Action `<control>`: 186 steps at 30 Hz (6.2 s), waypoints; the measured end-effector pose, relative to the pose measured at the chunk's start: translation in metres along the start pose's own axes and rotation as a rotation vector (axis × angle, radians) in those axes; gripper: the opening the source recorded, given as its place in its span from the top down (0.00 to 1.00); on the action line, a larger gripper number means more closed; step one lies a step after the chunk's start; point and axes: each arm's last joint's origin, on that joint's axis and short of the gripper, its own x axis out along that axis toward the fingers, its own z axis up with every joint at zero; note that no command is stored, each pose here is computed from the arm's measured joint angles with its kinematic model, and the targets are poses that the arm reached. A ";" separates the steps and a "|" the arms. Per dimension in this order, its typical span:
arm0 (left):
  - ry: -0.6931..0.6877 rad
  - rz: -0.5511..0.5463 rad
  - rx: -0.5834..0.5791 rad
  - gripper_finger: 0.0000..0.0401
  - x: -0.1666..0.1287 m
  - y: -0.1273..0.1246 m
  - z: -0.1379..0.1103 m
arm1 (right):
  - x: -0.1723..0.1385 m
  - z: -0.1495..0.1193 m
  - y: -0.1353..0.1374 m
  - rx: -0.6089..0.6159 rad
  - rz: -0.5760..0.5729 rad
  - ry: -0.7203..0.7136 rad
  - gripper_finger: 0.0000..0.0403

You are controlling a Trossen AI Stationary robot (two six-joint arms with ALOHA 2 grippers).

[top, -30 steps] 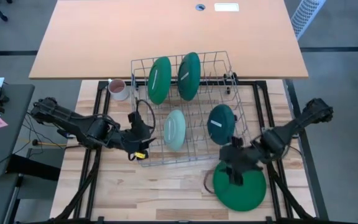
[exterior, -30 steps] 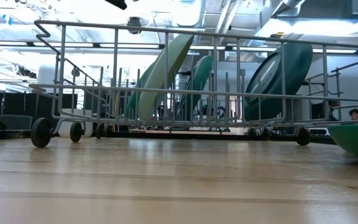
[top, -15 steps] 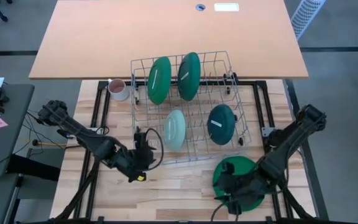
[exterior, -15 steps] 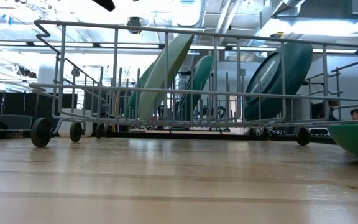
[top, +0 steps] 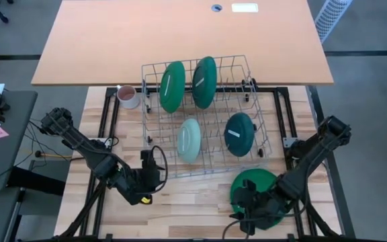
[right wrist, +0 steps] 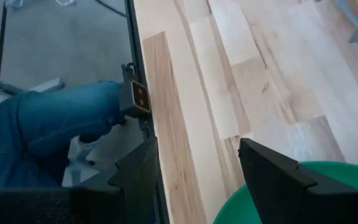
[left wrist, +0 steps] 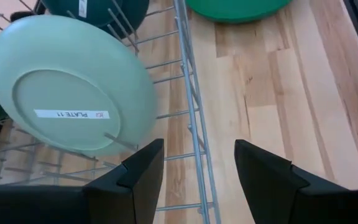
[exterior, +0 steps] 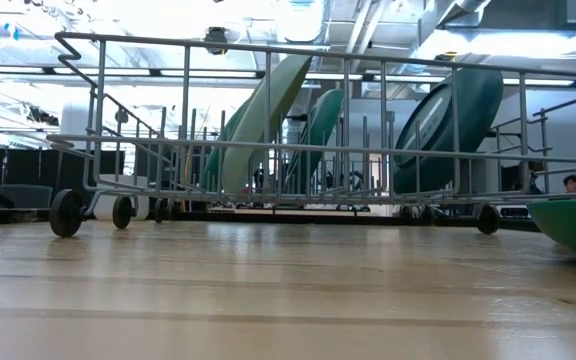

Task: Sort dishes
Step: Put the green plate in the dish rack

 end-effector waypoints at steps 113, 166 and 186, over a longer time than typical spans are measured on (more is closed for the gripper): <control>-0.017 -0.203 -0.047 0.53 -0.010 -0.019 0.001 | 0.011 -0.013 0.124 -0.043 0.420 0.247 0.96; -0.094 -0.049 -0.070 0.53 -0.057 -0.016 -0.021 | -0.097 0.113 0.059 -0.739 -0.149 -0.406 1.00; -0.166 0.087 -0.078 0.53 -0.066 -0.016 -0.030 | -0.079 0.146 0.056 -0.635 -0.135 -0.598 1.00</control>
